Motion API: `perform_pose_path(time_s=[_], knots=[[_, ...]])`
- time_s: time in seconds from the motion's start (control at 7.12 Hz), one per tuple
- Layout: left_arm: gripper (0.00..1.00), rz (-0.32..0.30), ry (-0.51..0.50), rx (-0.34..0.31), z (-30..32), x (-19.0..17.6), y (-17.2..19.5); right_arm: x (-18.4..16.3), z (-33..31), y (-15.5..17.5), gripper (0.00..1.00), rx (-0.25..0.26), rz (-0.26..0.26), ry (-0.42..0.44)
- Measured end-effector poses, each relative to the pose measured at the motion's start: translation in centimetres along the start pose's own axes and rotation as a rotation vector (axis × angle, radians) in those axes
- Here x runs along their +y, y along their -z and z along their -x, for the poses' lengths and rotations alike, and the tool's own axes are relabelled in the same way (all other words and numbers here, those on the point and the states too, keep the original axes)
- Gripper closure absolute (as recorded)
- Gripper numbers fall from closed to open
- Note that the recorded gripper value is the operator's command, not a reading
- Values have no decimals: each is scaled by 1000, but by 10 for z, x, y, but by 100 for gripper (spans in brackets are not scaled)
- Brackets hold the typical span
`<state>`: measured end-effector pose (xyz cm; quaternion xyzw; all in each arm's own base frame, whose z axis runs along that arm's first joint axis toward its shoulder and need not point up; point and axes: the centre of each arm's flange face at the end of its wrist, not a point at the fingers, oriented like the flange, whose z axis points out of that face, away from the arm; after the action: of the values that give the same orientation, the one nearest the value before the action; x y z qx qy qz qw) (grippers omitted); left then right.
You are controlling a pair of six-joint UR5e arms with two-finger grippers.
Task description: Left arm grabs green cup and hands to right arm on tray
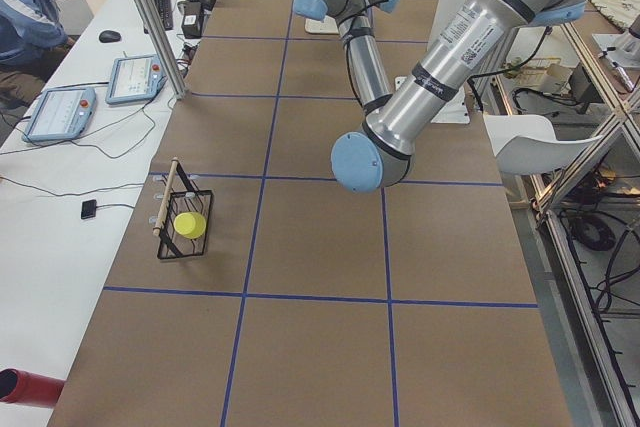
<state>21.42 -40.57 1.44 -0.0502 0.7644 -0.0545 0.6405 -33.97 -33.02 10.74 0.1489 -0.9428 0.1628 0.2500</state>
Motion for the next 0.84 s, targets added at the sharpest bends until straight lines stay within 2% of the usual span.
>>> perform_pose_path(time_s=[0.28, 0.42, 0.56, 0.7, 0.84], knots=[[100, 1, 1, -1, 0, 0, -1, 1, 1, 1, 65, -3, 2, -3], [100, 1, 1, -1, 1, 0, -2, 2, 1, 1, 73, -3, 3, -4], [82, 1, 1, -1, 1, -1, -2, 2, 1, 1, 88, -3, 3, -5], [30, 1, 1, -2, 0, -1, -2, 2, 1, 1, 100, -4, 3, -5], [0, 1, 0, -1, -1, -1, -3, 3, 2, 1, 100, -4, 3, -5]])
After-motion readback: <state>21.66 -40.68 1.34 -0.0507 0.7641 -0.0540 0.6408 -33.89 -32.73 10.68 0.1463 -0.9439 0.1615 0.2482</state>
